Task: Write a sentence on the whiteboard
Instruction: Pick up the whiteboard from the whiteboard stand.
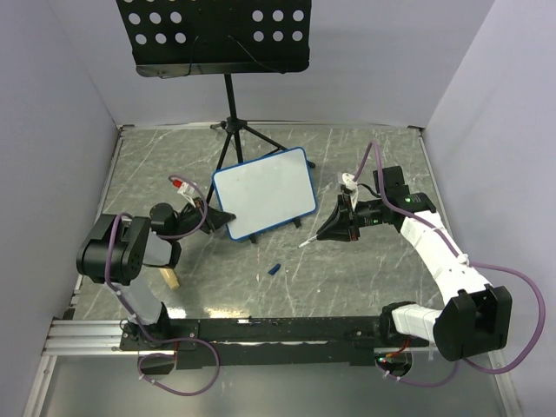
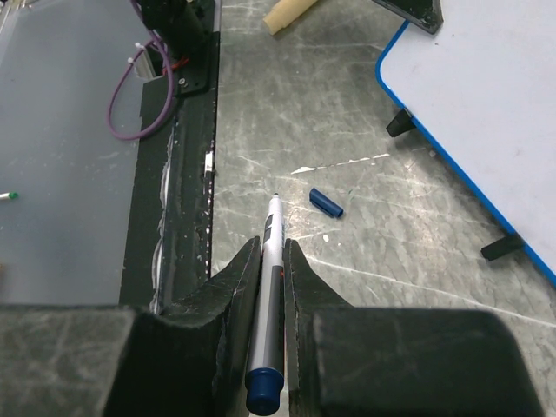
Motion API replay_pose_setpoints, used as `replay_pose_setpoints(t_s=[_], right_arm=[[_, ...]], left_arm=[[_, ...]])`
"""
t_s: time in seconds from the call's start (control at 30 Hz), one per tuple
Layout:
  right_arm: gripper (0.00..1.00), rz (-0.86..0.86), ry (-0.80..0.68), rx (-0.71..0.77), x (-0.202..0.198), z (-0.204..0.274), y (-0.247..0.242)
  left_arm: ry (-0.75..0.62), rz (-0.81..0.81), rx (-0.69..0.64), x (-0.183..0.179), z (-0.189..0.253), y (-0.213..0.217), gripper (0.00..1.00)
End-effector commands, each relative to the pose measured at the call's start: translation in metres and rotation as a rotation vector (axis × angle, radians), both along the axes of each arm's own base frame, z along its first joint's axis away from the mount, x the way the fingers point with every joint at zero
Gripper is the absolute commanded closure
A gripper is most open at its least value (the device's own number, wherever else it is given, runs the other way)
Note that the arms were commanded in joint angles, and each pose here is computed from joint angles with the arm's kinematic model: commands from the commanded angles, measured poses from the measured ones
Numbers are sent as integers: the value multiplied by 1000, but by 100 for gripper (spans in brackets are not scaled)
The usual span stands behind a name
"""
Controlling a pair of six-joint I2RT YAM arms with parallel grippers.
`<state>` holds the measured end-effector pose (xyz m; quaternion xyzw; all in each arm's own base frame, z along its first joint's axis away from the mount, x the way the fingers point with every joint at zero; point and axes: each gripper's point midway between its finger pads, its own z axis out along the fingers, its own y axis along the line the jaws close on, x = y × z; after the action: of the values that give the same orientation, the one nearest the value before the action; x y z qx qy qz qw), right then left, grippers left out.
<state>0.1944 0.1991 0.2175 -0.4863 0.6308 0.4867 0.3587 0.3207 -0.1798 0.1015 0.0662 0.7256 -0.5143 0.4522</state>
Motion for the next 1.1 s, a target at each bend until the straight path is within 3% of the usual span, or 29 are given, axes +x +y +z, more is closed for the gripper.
replay_pose_setpoints(t_s=[0.0,0.07,0.47,0.63,0.87,1.07], right_arm=[[100,32,-83,36,1,18,4],[100,32,-82,36,1,18,4],[100,31,-78,32,2,17,4],[100,26,-75,28,3,15,3],[100,29,-60,24,4,12,4],[100,27,-57,21,5,11,4]], left_arm=[[-119,-32,-21,2,17,-4,96],[-134,-32,-38,3,20,-5,98],[-166,-39,-53,13,17,-7,59],[-175,-60,-109,9,18,-12,59],[-231,-70,-143,8,29,-20,69],[-278,-46,-149,14,43,-18,62]])
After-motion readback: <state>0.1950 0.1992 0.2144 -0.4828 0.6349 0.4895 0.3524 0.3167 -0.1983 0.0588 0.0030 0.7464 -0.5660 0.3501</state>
